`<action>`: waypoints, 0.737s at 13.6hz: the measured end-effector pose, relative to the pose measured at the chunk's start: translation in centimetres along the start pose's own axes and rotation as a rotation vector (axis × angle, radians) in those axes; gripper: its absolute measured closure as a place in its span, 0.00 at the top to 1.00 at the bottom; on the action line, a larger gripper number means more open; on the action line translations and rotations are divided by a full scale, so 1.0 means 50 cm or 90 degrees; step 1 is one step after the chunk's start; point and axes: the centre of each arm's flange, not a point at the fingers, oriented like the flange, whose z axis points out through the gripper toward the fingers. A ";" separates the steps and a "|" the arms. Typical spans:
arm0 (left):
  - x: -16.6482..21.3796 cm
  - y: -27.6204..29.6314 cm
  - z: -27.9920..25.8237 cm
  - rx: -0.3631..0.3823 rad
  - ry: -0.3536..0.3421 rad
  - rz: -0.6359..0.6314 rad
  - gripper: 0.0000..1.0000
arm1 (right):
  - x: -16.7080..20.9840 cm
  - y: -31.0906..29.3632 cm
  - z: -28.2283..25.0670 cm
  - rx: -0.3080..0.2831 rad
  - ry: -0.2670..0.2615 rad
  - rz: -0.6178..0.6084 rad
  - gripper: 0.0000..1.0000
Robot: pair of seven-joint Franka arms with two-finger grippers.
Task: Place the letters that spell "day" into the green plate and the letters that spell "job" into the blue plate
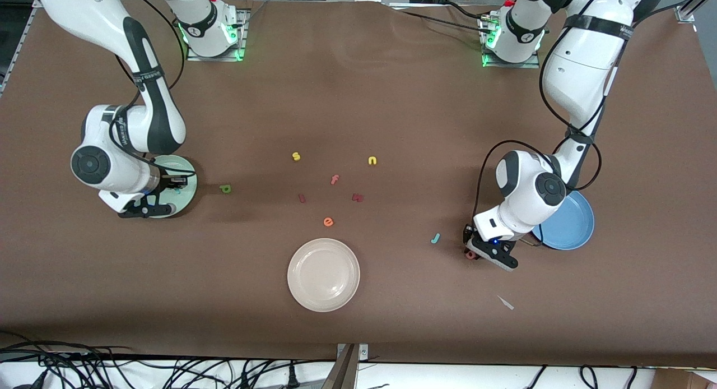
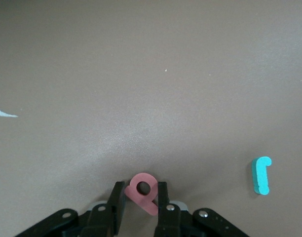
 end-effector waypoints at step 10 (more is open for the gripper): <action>-0.095 -0.107 -0.183 -0.041 -0.116 -0.063 0.31 | -0.041 0.016 0.039 -0.001 0.026 -0.020 0.73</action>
